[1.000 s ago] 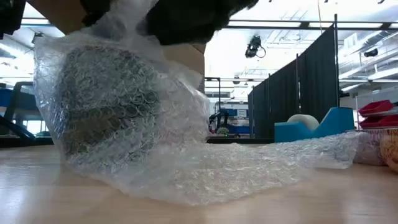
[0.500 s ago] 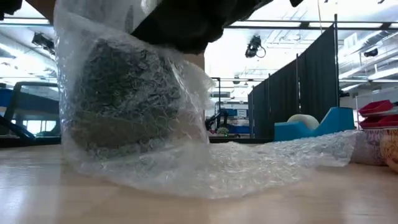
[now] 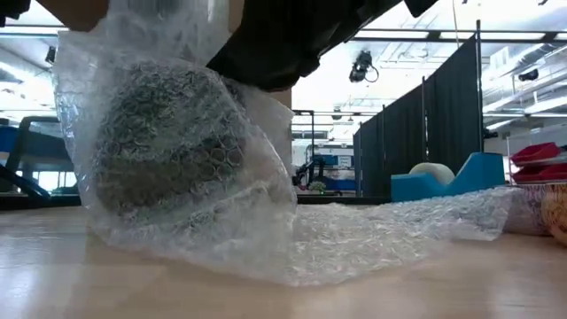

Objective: Wrap mug
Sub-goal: Wrap the mug with the bubble wrap

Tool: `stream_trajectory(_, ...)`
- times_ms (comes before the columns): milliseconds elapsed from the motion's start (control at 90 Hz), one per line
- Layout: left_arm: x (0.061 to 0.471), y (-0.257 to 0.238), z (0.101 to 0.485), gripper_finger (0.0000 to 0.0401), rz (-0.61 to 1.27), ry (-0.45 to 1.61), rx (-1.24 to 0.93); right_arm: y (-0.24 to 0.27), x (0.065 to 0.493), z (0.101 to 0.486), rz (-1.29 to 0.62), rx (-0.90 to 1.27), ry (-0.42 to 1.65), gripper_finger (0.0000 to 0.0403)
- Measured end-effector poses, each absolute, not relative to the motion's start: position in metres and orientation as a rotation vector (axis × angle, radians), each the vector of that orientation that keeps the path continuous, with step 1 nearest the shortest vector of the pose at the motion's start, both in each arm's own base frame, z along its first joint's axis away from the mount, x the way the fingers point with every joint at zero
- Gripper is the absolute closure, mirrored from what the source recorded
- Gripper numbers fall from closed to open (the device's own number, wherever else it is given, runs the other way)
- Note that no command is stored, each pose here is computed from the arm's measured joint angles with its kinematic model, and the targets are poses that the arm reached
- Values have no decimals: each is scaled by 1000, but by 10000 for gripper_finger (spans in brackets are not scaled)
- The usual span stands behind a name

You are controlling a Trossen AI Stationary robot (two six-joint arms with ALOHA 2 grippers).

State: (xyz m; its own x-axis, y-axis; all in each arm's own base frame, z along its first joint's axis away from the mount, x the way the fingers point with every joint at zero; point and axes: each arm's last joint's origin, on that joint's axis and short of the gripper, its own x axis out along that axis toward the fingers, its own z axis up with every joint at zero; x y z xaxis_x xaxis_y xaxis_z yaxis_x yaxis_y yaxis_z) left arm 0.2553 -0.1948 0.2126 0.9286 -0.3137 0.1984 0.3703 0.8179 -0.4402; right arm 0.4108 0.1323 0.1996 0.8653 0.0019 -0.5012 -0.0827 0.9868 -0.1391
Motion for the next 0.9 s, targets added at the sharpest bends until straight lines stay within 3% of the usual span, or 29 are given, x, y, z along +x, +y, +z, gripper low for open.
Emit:
stream_trajectory(433, 257, -195, 204, 90, -329, -39, -469, 140, 384, 231, 69, -150, 584, 229)
stream_trajectory(567, 257, -195, 201, 86, -316, -12, -466, 144, 369, 253, 49, -139, 563, 229)
stream_trajectory(733, 257, -194, 200, 88, -309, -2, -461, 151, 368, 283, 49, -166, 356, 229)
stream_trajectory(900, 257, -195, 201, 88, -348, -9, -468, 140, 390, 259, 56, -168, 363, 229)
